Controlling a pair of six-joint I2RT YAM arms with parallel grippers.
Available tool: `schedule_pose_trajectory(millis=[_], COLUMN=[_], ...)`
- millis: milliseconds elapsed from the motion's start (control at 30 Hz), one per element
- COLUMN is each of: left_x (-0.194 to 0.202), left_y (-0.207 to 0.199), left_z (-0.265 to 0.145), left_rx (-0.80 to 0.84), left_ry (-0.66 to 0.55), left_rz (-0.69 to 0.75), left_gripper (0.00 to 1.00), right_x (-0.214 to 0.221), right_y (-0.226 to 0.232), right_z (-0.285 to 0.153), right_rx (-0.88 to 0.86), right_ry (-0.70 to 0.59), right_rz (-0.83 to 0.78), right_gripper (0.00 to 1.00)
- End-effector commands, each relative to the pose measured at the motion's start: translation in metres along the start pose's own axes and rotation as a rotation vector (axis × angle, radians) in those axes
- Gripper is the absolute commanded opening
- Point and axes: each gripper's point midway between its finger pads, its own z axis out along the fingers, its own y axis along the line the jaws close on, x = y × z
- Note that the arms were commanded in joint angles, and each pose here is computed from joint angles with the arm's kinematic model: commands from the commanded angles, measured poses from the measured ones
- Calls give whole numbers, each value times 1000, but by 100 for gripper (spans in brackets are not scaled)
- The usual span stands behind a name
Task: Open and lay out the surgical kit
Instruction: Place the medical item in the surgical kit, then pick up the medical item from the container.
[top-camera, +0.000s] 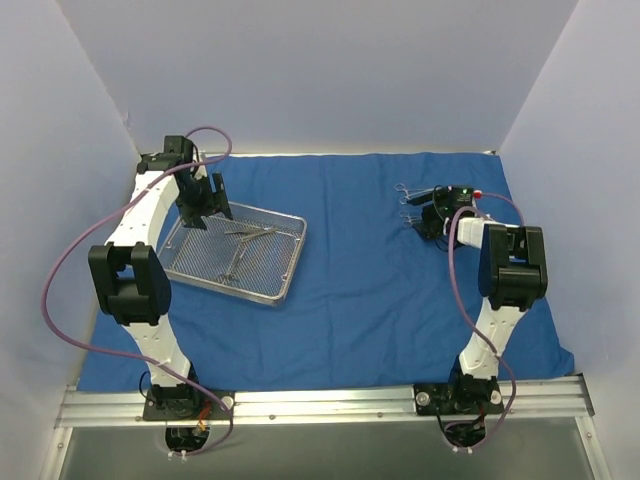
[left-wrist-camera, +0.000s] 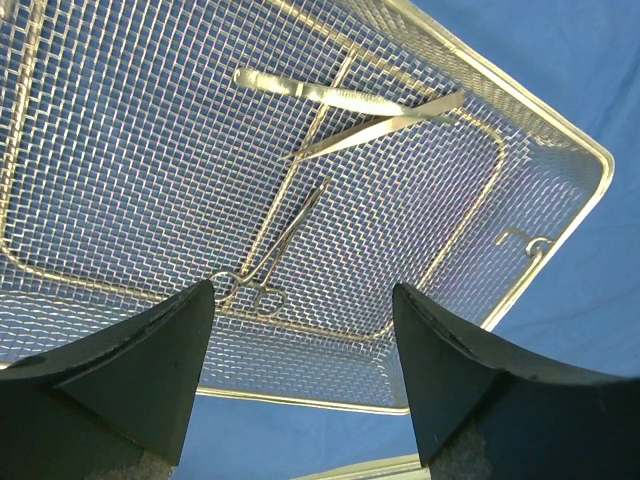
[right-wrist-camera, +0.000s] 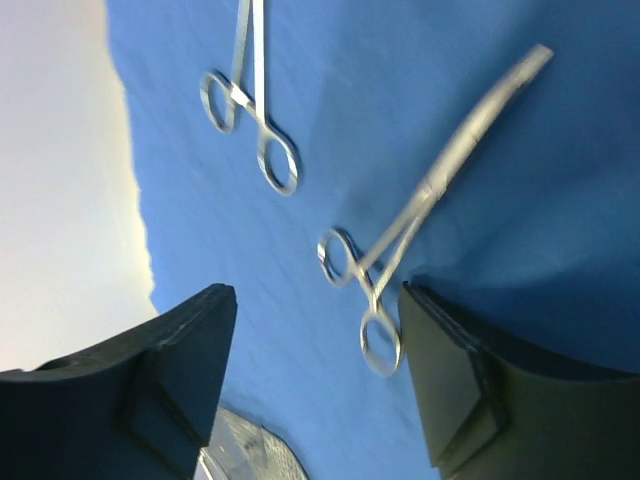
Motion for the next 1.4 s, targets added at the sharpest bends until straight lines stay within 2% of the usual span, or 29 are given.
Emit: schedule_pose_trajectory(millis=[0, 33, 100, 133, 233, 367, 433, 500, 633, 867, 967, 1100, 1367], left_x=[-1, 2, 8, 11, 18, 27, 33, 44, 53, 76, 79, 80, 100], left_y=[2, 5, 8, 9, 11, 5, 5, -1, 1, 19, 27, 26, 30], left_z=[-3, -2, 1, 3, 6, 14, 21, 33, 50, 69, 75, 86, 117], left_rx=[1, -6, -18, -25, -41, -44, -87, -124, -227, -320, -354, -341, -333], left_ry=[-17, -6, 18, 26, 37, 49, 62, 106, 130, 168, 175, 188, 235], left_rz=[11, 8, 3, 3, 18, 81, 121, 169, 225, 258, 268, 277, 279], left_gripper=[81, 81, 81, 81, 81, 76, 67, 63, 62, 62, 61, 54, 53], right_x=[19, 24, 24, 29, 17, 3, 8, 24, 57, 93, 93, 96, 98], right_y=[-27, -36, -26, -38, -31, 6, 34, 45, 81, 76, 75, 78, 86], right_z=[-30, -37, -53, -65, -93, -110, -106, -93, -90, -95, -95, -94, -97], right_rx=[189, 240, 248, 322, 360, 291, 214, 196, 115, 40, 34, 18, -4], right_ry=[48, 67, 65, 84, 55, 32, 83, 148, 206, 288, 297, 310, 319], right_rz=[-20, -17, -43, -48, -114, -267, -355, -427, -570, -581, -607, -609, -618], right_gripper=[71, 72, 74, 74, 74, 71, 69, 68, 68, 67, 68, 68, 67])
